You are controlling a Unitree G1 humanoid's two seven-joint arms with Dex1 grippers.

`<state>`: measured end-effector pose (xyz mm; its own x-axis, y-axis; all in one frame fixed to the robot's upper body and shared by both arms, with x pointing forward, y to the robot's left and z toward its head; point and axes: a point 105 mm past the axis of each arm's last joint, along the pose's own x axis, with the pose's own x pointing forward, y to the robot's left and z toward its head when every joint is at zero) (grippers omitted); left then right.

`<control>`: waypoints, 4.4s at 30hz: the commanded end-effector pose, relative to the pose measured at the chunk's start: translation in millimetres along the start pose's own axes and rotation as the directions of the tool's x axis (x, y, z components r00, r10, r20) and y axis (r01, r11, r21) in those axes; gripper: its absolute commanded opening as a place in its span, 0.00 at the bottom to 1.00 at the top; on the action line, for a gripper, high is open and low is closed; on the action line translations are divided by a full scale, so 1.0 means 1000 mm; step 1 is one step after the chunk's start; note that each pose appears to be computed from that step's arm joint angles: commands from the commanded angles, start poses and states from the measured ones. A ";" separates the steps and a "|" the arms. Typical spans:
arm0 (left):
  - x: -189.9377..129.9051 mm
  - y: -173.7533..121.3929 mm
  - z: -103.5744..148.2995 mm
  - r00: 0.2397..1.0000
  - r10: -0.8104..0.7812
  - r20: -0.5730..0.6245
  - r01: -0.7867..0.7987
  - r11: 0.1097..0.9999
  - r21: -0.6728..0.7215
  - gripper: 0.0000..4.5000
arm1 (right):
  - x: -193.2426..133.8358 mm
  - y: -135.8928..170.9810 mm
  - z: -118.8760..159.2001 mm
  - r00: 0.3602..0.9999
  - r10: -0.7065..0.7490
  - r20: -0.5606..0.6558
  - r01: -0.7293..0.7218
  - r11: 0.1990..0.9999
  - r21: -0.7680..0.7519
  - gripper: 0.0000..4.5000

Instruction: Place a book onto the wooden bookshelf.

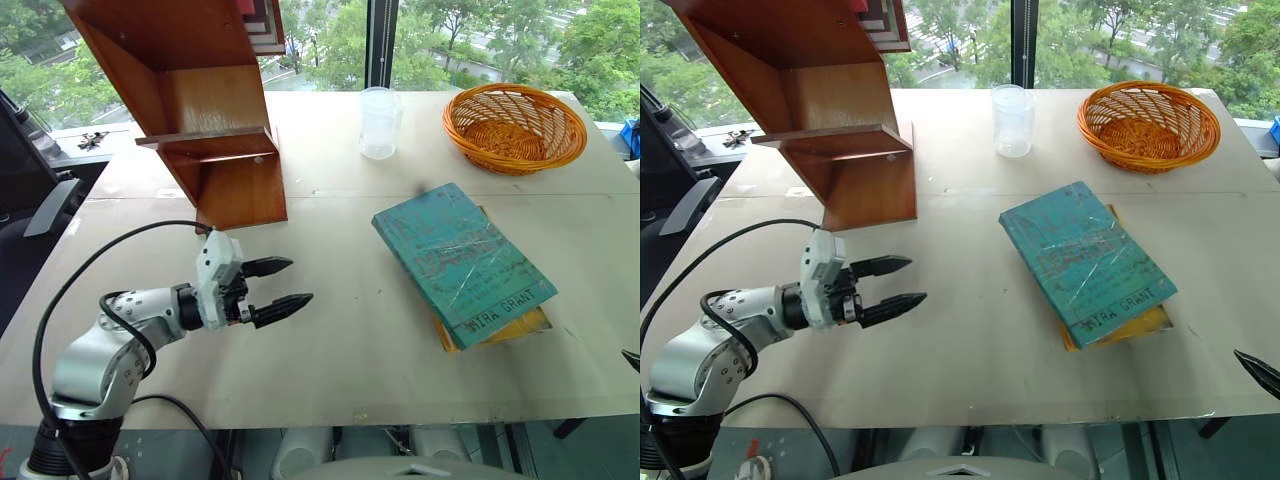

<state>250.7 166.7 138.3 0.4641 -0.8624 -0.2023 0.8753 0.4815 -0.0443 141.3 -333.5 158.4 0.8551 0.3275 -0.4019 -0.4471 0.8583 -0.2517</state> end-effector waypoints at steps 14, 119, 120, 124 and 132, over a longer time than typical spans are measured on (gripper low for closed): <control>0.009 -0.038 0.040 0.960 -0.274 0.061 0.262 0.952 0.158 0.99 | 0.064 -0.025 0.046 0.983 -0.162 -0.082 0.163 0.987 0.002 0.94; 0.112 0.042 0.008 0.975 -0.145 0.167 0.211 0.390 -0.896 0.19 | 0.032 0.119 0.091 0.877 0.145 0.459 -0.139 0.989 -0.048 1.00; 0.109 0.042 0.011 0.972 -0.149 0.182 0.227 0.393 -0.891 0.12 | 0.033 0.118 0.091 0.875 0.147 0.461 -0.141 0.989 -0.046 1.00; 0.090 0.041 0.024 0.962 -0.164 0.217 0.268 0.421 -0.867 0.02 | 0.039 0.117 0.093 0.865 0.156 0.477 -0.153 0.987 -0.045 1.00; 0.060 0.040 0.073 0.954 -0.172 0.248 0.301 0.578 -0.758 0.02 | 0.055 0.111 0.099 0.832 0.189 0.522 -0.185 0.981 -0.061 1.00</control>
<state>328.1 125.2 164.2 0.3611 -0.9324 -0.0137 0.4390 0.1829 -0.8797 162.3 -181.9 191.8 0.7688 0.6368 0.0579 -0.6139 0.7604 -0.2120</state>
